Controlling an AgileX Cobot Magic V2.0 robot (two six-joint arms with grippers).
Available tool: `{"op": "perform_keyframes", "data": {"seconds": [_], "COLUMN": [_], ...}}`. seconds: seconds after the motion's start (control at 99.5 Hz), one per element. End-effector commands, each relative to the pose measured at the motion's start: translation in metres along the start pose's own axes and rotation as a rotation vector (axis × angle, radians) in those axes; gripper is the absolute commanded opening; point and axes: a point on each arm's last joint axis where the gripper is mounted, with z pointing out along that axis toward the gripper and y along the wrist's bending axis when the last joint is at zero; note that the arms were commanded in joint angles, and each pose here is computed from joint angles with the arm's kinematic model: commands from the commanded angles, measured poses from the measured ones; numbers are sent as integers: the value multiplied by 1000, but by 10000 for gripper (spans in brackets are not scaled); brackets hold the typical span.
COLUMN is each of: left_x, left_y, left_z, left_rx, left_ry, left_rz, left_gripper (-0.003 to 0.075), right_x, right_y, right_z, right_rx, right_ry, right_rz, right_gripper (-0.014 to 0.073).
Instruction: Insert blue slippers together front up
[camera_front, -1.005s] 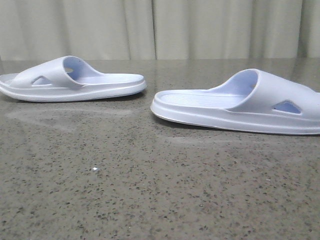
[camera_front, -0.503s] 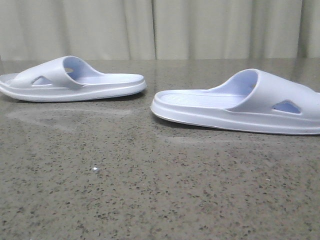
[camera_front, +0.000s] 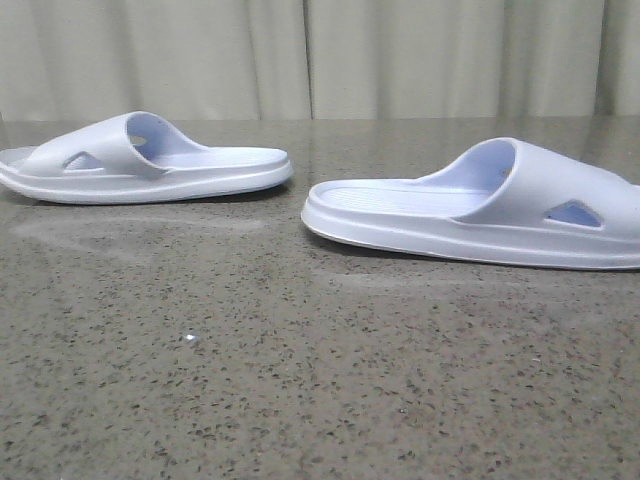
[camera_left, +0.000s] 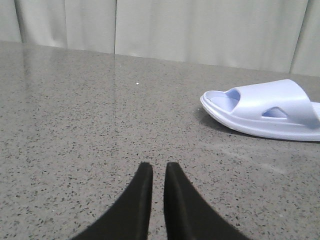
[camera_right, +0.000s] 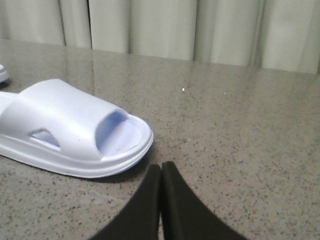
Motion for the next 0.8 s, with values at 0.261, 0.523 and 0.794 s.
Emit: {"op": "perform_keyframes", "data": {"seconds": [0.261,0.523,0.794], "left_x": [-10,-10,-10], "left_y": [-1,-1,-1], "left_z": [-3,-3,-3], "left_rx": [27,32,39], "left_ry": [-146,-144,-141], "left_rz": [-199,-235,-292], "left_gripper": [15,15,15], "right_x": [-10,-12,-8], "right_y": [-3,-5,-3], "right_z": [-2,-2,-1], "right_rx": [31,34,12], "right_ry": [-177,-207,-160], "right_rz": [109,271,411], "right_gripper": [-79,-79,-79]}}
